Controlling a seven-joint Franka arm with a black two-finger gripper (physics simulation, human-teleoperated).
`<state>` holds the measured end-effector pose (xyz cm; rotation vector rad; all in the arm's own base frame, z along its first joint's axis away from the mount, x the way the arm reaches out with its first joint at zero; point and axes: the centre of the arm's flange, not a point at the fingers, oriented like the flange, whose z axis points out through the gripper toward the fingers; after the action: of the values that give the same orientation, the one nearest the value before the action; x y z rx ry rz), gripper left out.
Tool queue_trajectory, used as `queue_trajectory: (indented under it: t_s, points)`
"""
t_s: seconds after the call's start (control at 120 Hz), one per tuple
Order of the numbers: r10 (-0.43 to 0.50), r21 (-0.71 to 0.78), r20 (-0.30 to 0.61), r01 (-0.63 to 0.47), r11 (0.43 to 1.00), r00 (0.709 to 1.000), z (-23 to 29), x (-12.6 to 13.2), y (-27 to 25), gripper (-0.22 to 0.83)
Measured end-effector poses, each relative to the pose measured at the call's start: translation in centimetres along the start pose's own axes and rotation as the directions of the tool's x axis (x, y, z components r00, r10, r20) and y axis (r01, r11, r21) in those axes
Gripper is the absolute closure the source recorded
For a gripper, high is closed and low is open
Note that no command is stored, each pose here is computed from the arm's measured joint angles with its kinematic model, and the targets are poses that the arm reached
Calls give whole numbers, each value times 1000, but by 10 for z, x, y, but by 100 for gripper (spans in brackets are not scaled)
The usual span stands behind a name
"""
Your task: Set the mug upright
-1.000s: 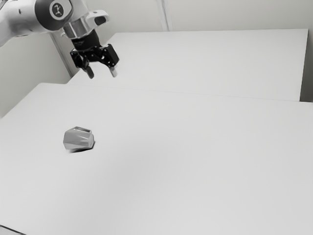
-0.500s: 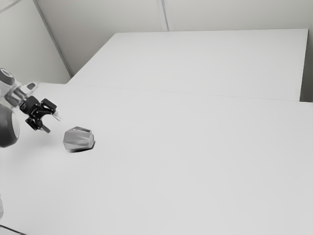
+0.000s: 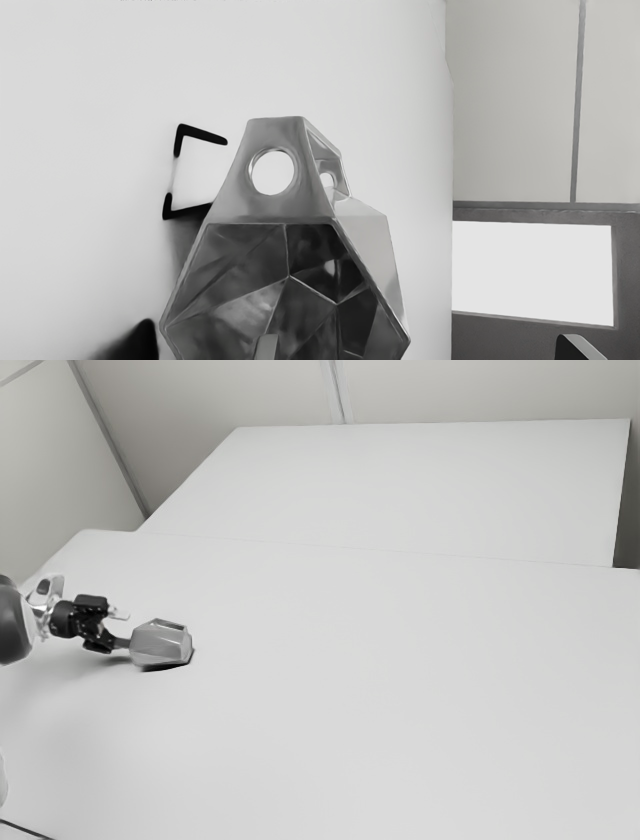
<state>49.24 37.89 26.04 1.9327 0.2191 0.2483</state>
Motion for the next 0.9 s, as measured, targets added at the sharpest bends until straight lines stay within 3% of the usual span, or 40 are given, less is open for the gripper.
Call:
queue_trajectory:
  t_s: [0.208, 0.483, 0.55, 0.708, 0.9]
  points:
    - [61, 14, -102, -60, 998, 993, 16, -1, 5, 0]
    - [70, 37, -125, -65, 997, 990, 32, -1, -6, 3]
    - [72, 35, -123, -69, 997, 990, 38, 1, -5, 13]
    - [73, 33, -125, -69, 997, 989, 41, 3, -5, 50]
    - [77, 18, -133, -76, 997, 988, 41, 5, -2, 70]
